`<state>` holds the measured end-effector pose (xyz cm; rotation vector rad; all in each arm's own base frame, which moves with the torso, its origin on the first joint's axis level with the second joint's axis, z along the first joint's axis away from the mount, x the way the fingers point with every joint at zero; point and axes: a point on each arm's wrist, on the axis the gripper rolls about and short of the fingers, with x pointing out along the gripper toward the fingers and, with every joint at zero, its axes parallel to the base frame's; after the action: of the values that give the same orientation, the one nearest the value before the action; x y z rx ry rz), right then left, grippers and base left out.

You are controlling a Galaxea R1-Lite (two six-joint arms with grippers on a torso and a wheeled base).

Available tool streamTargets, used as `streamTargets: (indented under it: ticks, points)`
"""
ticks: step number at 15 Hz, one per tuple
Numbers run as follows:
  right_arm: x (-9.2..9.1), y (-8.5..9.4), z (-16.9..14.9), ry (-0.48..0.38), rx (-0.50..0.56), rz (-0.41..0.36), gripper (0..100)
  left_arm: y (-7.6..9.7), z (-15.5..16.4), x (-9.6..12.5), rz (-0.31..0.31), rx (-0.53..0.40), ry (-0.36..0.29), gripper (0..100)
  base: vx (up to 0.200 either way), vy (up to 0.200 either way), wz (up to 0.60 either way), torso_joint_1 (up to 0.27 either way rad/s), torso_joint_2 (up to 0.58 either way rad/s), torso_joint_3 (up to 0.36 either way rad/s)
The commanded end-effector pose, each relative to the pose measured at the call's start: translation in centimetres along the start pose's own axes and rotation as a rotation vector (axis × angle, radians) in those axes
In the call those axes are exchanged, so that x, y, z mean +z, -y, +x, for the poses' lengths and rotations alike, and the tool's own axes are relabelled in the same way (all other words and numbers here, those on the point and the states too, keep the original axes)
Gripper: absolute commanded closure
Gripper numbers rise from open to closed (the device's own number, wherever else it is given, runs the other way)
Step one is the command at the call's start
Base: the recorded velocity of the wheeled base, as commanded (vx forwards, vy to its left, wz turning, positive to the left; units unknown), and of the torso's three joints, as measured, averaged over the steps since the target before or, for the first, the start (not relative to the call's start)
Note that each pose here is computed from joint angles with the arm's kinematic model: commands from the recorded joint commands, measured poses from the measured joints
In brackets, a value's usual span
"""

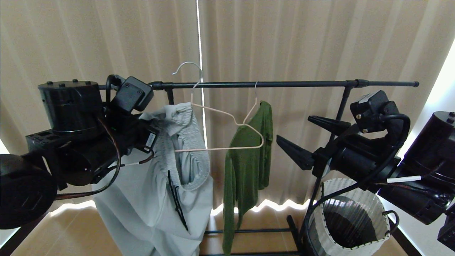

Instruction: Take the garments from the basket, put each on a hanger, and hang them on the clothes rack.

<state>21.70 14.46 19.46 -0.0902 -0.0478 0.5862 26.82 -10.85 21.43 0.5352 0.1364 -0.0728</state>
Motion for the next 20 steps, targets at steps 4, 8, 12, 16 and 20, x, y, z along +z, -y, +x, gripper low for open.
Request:
streamTargets:
  ticks: [4, 8, 12, 16, 20]
  points:
    - [-0.5, 0.0, -0.3, -0.013, 0.001, 0.001, 0, 0.2, 1.5, 0.4, -0.036, 0.009, 0.001, 100, 0.0, 0.0, 0.0, 0.0, 0.0, 0.0]
    - [-0.8, -1.0, 0.1, -0.009, 0.039, -0.001, 0, -0.2, 2.9, 0.3, -0.09, 0.066, -0.024, 100, 0.0, 0.0, 0.0, 0.0, 0.0, 0.0]
    - [-3.9, -3.1, 2.6, -0.108, 0.107, 0.008, 0, 0.2, 4.7, 1.8, -0.216, 0.144, -0.011, 100, 0.0, 0.0, 0.0, 0.0, 0.0, 0.0]
    - [-4.1, -3.7, 5.8, -0.102, 0.099, 0.055, 0, -0.3, 3.0, 3.9, -0.269, 0.126, 0.069, 100, 0.0, 0.0, 0.0, 0.0, 0.0, 0.0]
    - [-5.3, -3.4, 9.1, -0.106, 0.051, 0.092, 0, 0.1, 0.9, 4.8, -0.278, 0.037, 0.13, 100, 0.0, 0.0, 0.0, 0.0, 0.0, 0.0]
